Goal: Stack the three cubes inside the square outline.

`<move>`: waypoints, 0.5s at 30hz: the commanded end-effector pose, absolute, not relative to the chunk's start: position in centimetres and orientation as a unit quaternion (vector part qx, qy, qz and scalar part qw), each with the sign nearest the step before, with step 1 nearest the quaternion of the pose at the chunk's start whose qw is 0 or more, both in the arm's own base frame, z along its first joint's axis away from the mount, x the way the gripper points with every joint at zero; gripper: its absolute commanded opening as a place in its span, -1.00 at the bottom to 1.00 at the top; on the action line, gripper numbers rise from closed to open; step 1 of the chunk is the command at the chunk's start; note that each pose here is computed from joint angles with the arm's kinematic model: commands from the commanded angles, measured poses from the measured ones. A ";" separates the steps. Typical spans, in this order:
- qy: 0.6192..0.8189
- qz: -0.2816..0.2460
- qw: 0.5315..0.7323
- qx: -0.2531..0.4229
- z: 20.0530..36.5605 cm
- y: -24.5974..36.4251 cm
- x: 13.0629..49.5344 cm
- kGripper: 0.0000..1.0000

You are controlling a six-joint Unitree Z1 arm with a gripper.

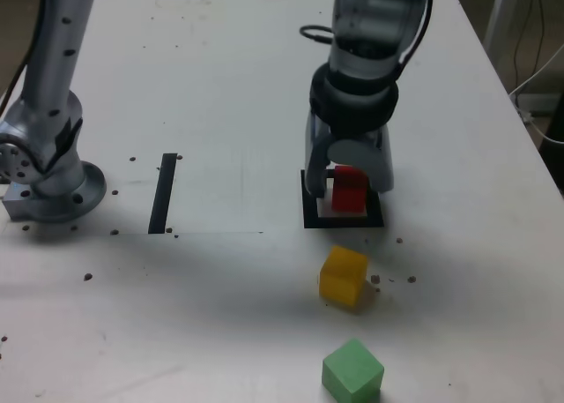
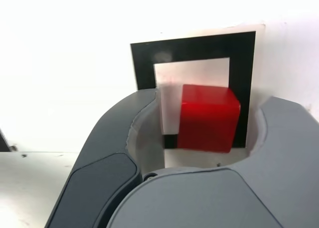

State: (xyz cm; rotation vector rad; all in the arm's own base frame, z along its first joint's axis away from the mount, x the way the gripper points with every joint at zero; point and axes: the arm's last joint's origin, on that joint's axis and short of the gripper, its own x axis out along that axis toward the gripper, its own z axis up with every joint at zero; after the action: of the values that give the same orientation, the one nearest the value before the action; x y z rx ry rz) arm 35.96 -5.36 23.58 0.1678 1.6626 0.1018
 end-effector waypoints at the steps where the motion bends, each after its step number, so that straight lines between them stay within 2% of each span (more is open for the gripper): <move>1: 0.725 0.039 0.682 0.080 25.2 -6.0 35.1 0.99; 6: 0.719 0.024 0.691 0.078 26.6 -7.8 33.8 0.99; 15: 0.720 -0.007 0.692 0.054 26.4 -12.4 33.5 0.98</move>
State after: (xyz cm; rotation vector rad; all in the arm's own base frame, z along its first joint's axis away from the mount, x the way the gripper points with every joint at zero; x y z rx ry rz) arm 33.35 -11.89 26.69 0.1181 1.6073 -0.0116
